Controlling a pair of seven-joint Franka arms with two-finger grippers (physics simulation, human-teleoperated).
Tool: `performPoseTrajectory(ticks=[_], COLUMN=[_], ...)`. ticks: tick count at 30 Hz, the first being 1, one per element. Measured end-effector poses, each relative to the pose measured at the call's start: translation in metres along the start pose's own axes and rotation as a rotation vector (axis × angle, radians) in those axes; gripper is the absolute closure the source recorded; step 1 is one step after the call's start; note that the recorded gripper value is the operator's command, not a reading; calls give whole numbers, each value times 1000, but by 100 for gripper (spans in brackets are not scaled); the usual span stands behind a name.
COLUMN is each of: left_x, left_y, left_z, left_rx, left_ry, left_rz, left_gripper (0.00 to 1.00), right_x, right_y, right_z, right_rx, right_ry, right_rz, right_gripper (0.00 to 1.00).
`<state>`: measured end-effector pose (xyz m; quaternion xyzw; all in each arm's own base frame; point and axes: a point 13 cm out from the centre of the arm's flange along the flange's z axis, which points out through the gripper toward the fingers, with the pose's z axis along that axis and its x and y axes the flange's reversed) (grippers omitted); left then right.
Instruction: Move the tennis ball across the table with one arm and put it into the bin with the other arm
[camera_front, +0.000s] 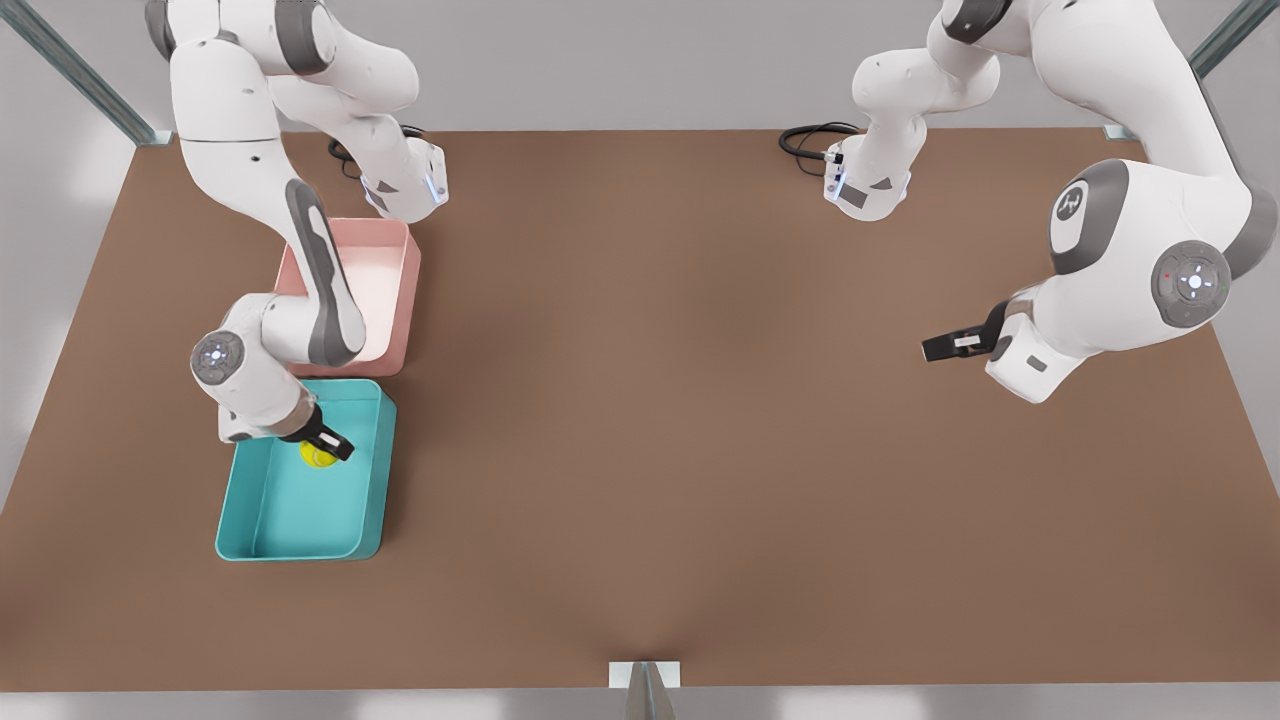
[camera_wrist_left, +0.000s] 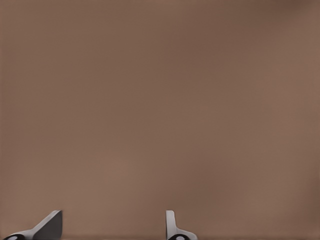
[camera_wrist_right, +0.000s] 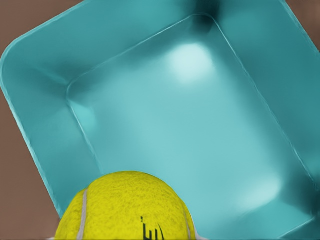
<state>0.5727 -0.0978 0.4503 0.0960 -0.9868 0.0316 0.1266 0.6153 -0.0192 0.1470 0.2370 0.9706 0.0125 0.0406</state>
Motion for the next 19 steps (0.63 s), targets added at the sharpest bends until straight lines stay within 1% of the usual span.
performPoseTrajectory(ticks=[3, 6, 8, 11, 13, 15, 17, 19], left_x=[1, 1, 1, 4, 5, 6, 6, 8], left_y=[-2, -1, -1, -5, -4, -3, -2, -5], left_z=[0, 0, 0, 2, 2, 3, 3, 9], left_rx=[0, -1, -1, -4, -7, -10, -11, -17], left_ry=[0, 0, 1, 6, 12, 17, 21, 39], left_rz=[0, -3, -5, 0, -1, -3, -6, 0], left_gripper=[0, 0, 0, 0, 0, 0, 0, 0], right_x=[3, 4, -40, -55, -46, -41, -5, 25], right_y=[-21, -25, 12, 66, 100, 86, 68, 50], right_z=[21, 23, -25, -108, -182, -250, -297, -320], right_rx=[31, 34, 8, -1, 15, 24, 16, 23], right_ry=[53, 74, 40, 72, 62, 49, 83, 117], right_rz=[-55, -117, -170, -276, -372, -391, -410, -420], right_gripper=[0, 0, 0, 0, 0, 0, 0, 0])
